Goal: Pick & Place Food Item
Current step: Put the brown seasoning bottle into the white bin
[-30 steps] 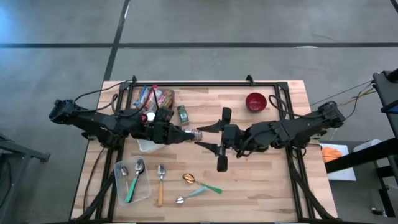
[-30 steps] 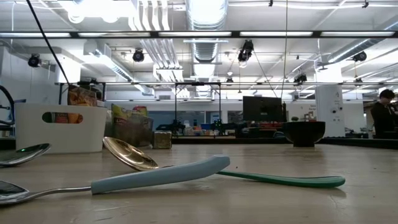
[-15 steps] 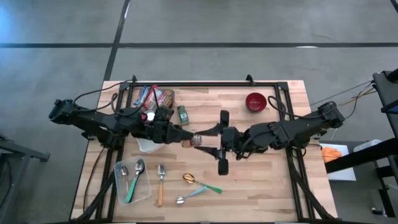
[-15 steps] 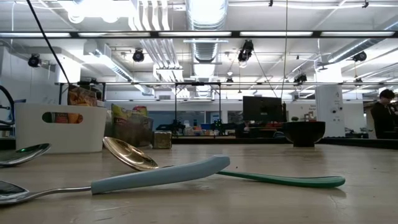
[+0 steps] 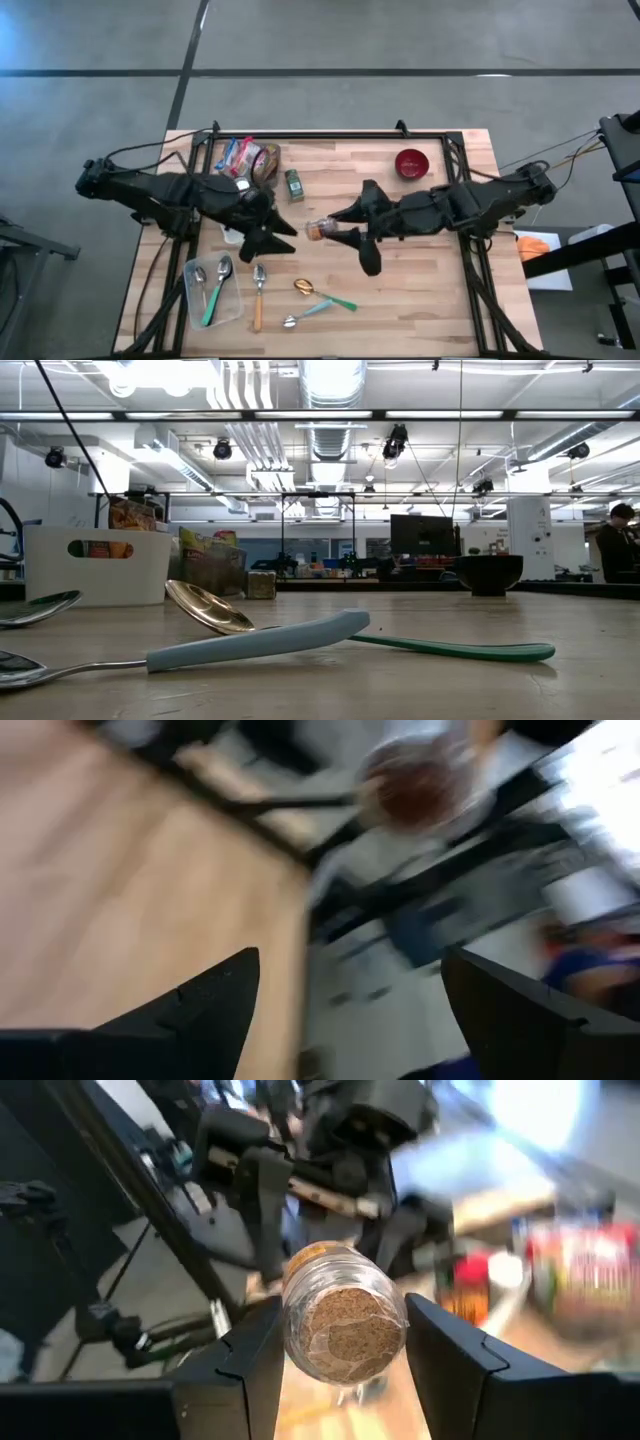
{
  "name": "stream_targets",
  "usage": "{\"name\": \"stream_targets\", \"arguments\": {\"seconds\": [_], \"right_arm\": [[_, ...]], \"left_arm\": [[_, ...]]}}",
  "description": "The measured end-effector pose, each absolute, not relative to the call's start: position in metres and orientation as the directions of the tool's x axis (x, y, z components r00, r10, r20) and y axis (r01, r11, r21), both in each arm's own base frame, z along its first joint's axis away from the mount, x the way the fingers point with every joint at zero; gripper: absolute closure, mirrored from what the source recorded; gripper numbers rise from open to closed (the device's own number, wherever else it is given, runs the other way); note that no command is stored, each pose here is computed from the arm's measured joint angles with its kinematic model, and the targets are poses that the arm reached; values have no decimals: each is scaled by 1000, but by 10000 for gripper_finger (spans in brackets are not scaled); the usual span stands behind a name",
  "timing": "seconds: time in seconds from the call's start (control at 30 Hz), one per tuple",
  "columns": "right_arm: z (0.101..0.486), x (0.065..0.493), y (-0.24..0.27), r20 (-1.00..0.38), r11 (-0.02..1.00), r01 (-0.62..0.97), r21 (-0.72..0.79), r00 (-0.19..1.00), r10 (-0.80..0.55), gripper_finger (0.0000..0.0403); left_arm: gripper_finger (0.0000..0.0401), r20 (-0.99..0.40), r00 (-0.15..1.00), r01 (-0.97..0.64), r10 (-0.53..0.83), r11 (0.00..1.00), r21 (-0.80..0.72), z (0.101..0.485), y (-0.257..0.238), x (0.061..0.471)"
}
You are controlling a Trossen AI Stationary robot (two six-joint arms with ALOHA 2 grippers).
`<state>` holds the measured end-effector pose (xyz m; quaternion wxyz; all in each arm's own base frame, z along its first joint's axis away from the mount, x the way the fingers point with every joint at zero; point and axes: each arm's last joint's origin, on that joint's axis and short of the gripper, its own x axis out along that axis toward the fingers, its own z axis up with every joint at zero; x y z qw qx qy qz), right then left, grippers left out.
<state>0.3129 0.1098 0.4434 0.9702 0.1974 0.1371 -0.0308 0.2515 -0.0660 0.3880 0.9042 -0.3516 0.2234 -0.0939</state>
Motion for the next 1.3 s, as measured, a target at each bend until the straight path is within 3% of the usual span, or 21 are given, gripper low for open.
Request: {"name": "stream_targets", "arguments": {"seconds": [0.1, 0.2, 0.6, 1.3], "right_arm": [[447, 311, 105, -385, 879, 167, 446, 923, 20, 239], [447, 313, 101, -465, 848, 193, 494, 883, 70, 239], [446, 336, 92, -577, 818, 207, 537, 798, 177, 239], [437, 354, 94, -567, 797, 172, 579, 787, 242, 239]], "left_arm": [[88, -435, 855, -49, -281, 792, -608, 393, -64, 248], [88, -407, 869, -7, -282, 815, -579, 401, -64, 250], [88, -428, 856, 19, -290, 845, -534, 389, -70, 270], [88, -367, 862, 109, -350, 835, -540, 389, -75, 283]]}}
